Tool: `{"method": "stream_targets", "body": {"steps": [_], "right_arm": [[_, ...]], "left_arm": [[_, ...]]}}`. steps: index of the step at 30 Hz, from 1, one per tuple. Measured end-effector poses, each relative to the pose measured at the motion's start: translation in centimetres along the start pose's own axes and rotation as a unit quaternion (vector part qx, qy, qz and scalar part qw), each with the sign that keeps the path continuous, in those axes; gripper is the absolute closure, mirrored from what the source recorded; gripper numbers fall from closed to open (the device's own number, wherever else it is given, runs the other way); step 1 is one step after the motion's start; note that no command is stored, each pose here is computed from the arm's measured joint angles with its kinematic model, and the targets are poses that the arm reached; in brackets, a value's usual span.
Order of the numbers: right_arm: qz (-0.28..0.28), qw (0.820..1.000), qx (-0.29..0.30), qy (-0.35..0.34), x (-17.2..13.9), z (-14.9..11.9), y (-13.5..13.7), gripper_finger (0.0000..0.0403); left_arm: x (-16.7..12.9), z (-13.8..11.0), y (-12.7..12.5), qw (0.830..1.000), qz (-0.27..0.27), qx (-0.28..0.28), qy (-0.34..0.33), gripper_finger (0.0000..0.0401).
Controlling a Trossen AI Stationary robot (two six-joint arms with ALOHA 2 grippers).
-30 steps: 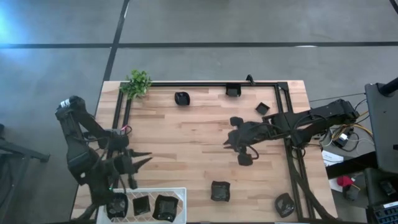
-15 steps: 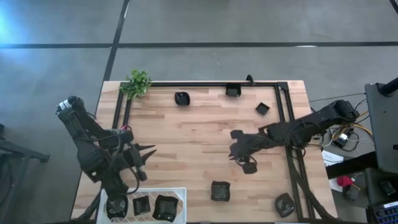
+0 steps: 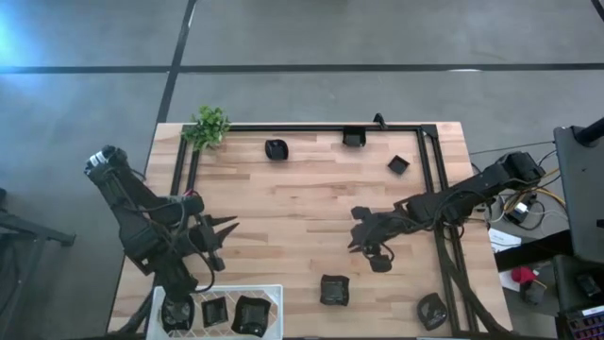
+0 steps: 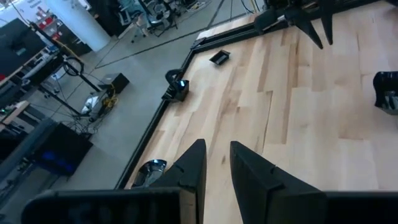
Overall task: Pick & Place Mini shaped plates
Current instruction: Stack the black distorted square plate on top of the other black distorted square plates on the shelf
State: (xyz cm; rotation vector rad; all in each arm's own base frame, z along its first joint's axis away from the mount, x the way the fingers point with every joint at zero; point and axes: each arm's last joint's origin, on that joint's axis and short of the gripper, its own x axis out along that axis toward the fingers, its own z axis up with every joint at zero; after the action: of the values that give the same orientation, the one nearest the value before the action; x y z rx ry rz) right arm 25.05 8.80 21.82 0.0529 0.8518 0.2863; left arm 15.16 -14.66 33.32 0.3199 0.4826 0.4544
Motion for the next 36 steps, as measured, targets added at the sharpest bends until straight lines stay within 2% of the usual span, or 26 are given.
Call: {"method": "stream_targets", "body": {"steps": [7,13,19,25,29,36], "right_arm": [[0.003,1.0,0.02,-0.009,0.6,0.2,0.2,0.0308],[0.008,1.0,0.009,0.004,3.0,-0.2,0.6,0.0286],[0.011,1.0,0.011,0.006,5.6,-0.5,0.6,0.0289],[0.054,0.998,0.015,0.021,7.4,-0.9,0.8,0.0303],[0.061,0.997,0.011,0.041,8.5,-1.6,0.9,0.0308],[0.064,0.997,0.011,0.042,8.7,-1.6,1.0,0.0307]], "left_arm": [[0.0,0.1,0.1,1.0,0.012,0.002,-0.012,0.0333],[0.3,0.1,0.4,1.0,0.018,0.0,-0.009,0.0333],[0.5,0.2,0.8,1.0,0.023,-0.011,-0.006,0.0333],[0.4,0.4,1.5,0.999,0.022,-0.048,-0.006,0.0333],[0.3,0.5,1.8,0.998,0.018,-0.061,-0.006,0.0333],[0.1,0.6,2.3,0.997,0.014,-0.076,-0.01,0.0333]]}}
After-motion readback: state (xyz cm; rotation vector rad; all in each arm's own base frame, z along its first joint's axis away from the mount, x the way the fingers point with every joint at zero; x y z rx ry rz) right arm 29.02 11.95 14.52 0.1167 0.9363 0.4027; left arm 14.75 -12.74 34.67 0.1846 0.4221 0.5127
